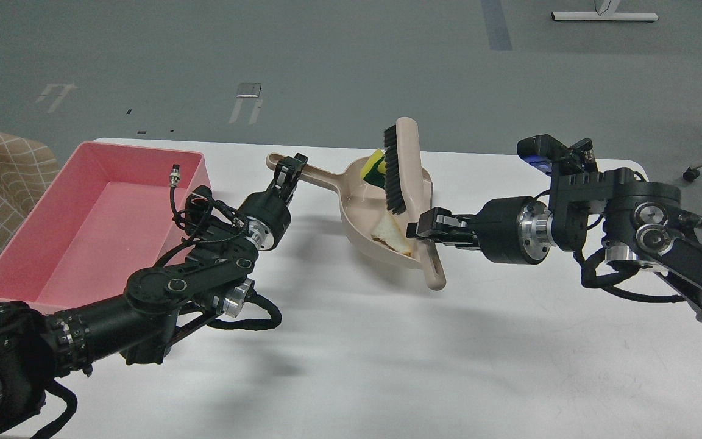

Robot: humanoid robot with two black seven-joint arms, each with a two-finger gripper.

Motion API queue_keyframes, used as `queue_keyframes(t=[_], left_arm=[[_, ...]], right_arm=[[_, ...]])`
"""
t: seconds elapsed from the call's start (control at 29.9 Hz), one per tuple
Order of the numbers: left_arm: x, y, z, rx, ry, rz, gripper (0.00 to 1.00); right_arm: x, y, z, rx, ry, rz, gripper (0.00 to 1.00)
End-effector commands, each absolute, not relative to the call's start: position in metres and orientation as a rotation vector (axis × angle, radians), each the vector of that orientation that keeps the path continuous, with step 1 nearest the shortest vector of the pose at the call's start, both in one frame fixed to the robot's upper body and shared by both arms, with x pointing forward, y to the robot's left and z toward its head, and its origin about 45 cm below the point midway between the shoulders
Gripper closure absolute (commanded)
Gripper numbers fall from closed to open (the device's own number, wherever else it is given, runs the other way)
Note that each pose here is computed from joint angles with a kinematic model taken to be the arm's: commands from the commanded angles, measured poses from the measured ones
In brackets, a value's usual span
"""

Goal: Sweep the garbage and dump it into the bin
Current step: 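Brush the debris deeper into the dustpan with the right gripper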

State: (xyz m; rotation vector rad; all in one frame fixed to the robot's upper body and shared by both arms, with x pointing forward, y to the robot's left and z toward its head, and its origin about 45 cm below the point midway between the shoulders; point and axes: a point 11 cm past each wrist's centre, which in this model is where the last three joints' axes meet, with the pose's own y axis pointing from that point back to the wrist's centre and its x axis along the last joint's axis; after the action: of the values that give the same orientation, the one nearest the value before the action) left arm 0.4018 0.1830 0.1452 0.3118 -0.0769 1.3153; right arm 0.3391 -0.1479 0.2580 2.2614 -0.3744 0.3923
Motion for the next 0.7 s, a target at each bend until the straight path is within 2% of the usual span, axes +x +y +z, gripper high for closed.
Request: queue_keyframes(t=[0.0, 0.3, 0.4, 0.53, 0.67], left_arm=[[0.403, 0.183, 0.146, 0.308, -0.076, 1.319, 1.00], [0.403, 0.185, 0.147, 0.302, -0.067, 1.328, 1.00], [0.403, 0.185, 0.147, 0.302, -0.067, 1.328, 1.00], [0.403, 0.185, 0.146, 0.303, -0.067, 1.329, 1.00], [0.404, 0.183, 0.147, 0.300, -0.067, 1.327, 1.00]], right_arm=[[0.339, -0.149, 0.257, 2.255, -0.371, 0.391, 0.99], [0.343, -0.150, 0.264, 2.247, -0.380, 0.415, 0.99], [0.337, -0.153, 0.251, 2.232, -0.358, 0.385, 0.99], [0.346, -0.152, 0.270, 2.251, -0.401, 0.425, 0.99], [0.342, -0.153, 0.261, 2.226, -0.371, 0.417, 0.99]])
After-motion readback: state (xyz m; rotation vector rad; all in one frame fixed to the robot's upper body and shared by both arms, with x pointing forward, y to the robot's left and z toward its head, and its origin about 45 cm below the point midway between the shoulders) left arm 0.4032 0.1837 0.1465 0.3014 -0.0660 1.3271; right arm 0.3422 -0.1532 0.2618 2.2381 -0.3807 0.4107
